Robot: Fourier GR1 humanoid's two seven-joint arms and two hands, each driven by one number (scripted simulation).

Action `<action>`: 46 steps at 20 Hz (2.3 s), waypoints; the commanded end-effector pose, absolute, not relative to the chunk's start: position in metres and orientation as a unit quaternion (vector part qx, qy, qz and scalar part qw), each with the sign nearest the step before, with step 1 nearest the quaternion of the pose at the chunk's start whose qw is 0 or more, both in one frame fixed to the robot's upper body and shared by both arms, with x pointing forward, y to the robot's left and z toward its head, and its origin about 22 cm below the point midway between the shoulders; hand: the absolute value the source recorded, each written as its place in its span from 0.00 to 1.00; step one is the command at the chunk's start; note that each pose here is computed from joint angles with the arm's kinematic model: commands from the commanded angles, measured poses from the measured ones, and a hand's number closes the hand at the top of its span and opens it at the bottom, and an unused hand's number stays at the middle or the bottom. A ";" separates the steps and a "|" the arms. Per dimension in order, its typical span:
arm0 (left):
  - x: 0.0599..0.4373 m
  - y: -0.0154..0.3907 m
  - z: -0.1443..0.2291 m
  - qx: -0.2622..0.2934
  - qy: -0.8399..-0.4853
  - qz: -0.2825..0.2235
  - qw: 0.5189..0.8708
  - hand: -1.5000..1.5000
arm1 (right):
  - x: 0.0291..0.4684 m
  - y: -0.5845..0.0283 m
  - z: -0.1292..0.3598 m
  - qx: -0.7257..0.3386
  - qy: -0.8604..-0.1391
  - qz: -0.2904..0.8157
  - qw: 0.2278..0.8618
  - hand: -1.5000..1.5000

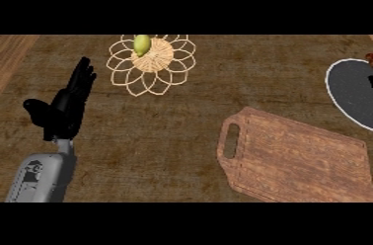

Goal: Pick the croissant from the cutting board and place it in the pan

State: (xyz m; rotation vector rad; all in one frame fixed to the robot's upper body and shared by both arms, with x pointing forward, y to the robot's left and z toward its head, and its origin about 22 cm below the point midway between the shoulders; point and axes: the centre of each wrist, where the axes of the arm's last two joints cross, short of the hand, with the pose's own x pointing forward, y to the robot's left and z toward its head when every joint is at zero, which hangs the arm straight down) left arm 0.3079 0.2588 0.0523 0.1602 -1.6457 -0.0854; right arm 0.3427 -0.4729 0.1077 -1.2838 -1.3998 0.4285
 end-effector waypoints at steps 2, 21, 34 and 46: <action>0.302 0.249 0.043 0.055 -0.733 -0.044 0.677 0.50 | 0.340 -0.496 0.105 -0.547 -0.589 0.166 0.571 1.00; 0.309 0.258 0.064 0.070 -0.732 -0.032 0.676 0.50 | 0.320 -0.510 0.063 -0.345 -0.692 0.042 0.632 0.00; 0.299 0.281 0.057 0.094 -0.721 -0.020 0.686 0.50 | 0.205 -0.593 0.061 -0.188 -0.765 -0.007 0.616 0.00; 0.296 0.289 0.042 0.092 -0.716 -0.007 0.692 0.50 | 0.157 -0.619 0.080 -0.176 -0.748 0.026 0.639 0.00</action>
